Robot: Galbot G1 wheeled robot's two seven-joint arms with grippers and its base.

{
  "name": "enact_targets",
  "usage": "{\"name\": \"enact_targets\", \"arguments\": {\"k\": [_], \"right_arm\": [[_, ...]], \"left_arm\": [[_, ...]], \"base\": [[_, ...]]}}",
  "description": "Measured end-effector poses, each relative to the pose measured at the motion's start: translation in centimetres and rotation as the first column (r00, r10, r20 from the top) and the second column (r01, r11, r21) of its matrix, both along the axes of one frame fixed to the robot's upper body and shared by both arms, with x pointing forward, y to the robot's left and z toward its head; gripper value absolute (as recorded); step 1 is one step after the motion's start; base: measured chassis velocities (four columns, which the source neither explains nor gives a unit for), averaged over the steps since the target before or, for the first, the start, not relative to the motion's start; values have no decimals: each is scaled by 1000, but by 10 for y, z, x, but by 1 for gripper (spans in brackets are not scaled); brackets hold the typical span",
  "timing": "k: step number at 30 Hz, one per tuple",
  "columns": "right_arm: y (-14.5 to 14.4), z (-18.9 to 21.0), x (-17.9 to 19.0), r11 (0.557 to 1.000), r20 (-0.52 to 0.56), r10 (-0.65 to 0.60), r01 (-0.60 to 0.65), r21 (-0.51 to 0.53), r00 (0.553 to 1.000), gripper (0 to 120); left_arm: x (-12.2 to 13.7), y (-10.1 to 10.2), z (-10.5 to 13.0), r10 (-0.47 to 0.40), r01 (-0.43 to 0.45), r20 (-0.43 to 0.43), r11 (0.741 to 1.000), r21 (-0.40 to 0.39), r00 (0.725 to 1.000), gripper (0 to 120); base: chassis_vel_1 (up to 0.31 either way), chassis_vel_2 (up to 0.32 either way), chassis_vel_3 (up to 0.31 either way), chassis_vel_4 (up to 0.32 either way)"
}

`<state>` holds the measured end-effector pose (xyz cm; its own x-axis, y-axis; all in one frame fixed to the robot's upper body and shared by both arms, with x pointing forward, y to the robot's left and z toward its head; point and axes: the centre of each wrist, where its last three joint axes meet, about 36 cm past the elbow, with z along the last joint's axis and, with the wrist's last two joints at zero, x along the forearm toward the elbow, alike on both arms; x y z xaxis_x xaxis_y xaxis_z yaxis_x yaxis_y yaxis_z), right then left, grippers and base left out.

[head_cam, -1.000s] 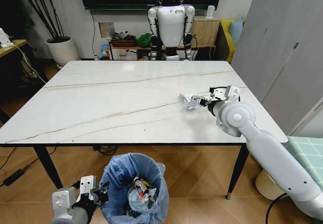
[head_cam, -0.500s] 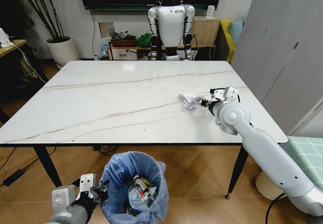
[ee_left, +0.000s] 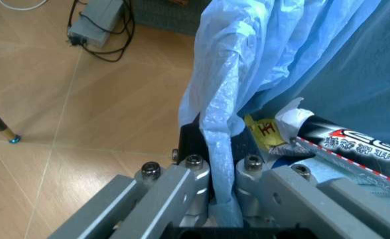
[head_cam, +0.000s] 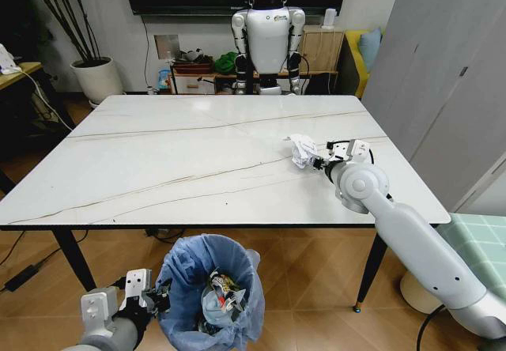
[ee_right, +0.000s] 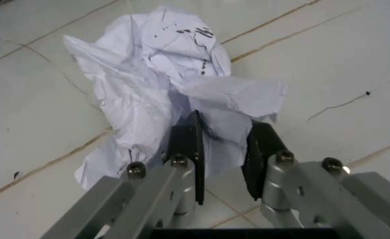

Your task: Pick up the trash bin and place the trash from the table into it.

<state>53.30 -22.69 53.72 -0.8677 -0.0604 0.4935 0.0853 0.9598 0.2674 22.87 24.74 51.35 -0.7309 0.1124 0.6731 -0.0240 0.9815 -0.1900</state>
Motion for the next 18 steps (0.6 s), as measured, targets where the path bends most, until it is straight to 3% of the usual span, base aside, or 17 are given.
{"name": "enact_targets", "arguments": {"k": [3, 5, 18], "right_arm": [[0, 3, -7, 999, 63, 40, -40, -4, 997, 2], [0, 6, -12, 998, 91, 63, -63, -9, 994, 0], [12, 40, -65, 973, 242, 226, -229, -16, 944, 0]], "left_arm": [[1, 0, 0, -1, 1, 4, 1000, -1, 1000, 0], [1, 0, 1, -2, 2, 6, 1000, -1, 1000, 0], [3, 0, 2, -12, 12, 14, 1000, -1, 1000, 0]], "base": [[0, 0, 0, 0], [0, 0, 0, 0], [0, 0, 0, 0]]}}
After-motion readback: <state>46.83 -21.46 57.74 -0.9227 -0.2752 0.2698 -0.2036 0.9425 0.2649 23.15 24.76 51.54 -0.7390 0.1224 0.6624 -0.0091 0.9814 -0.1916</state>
